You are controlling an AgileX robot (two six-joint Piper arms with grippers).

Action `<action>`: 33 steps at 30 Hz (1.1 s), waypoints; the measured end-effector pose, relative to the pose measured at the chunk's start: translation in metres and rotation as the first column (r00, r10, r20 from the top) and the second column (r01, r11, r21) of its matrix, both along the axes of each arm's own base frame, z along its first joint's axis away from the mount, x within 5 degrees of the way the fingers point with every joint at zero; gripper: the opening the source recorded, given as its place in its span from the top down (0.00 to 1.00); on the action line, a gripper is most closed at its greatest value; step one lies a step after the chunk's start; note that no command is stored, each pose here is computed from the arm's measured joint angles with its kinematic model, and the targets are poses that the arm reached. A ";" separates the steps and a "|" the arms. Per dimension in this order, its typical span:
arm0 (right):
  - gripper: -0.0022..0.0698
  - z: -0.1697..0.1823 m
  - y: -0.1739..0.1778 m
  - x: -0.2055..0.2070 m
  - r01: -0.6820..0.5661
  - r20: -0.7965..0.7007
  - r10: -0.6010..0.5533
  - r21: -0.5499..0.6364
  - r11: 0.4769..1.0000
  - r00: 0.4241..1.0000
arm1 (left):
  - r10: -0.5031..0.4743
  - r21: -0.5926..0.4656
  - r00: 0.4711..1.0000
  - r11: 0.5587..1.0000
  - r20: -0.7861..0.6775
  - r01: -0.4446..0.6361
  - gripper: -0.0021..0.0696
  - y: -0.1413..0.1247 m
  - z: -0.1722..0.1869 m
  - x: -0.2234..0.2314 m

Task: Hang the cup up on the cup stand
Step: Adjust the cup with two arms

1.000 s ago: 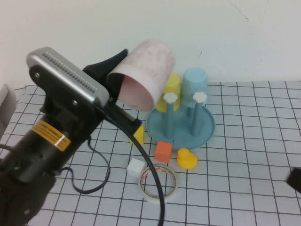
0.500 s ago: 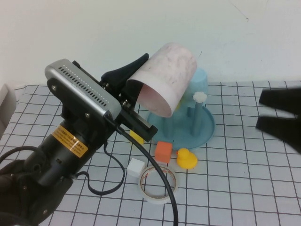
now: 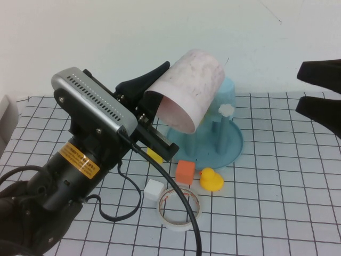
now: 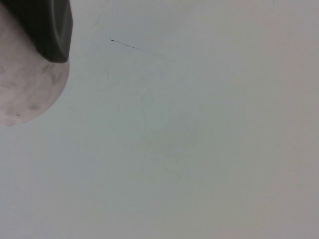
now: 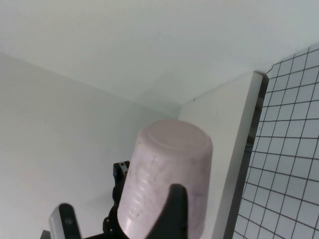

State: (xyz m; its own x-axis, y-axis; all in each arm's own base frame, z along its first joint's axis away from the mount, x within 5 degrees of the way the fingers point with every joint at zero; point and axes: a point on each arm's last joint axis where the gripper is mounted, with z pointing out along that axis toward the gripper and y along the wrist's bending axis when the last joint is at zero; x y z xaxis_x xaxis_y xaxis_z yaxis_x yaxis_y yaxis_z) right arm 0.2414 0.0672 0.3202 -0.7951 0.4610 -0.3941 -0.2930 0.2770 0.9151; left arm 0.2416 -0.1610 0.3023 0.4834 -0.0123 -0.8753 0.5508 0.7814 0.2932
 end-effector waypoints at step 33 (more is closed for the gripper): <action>0.01 0.009 0.073 0.027 -0.085 -0.101 0.084 -0.002 0.996 0.991 | 0.002 0.012 1.000 1.000 0.011 -0.002 0.96 0.000 0.000 0.000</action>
State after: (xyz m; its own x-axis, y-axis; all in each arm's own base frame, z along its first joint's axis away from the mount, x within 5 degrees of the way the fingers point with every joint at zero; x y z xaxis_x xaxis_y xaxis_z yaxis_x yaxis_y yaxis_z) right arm 0.2682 0.1406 0.3296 -0.8667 0.3884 -0.3131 -0.2223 0.2611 0.9394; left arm 0.2413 -0.1613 0.3023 0.4932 -0.0007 -0.8699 0.5456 0.7791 0.3087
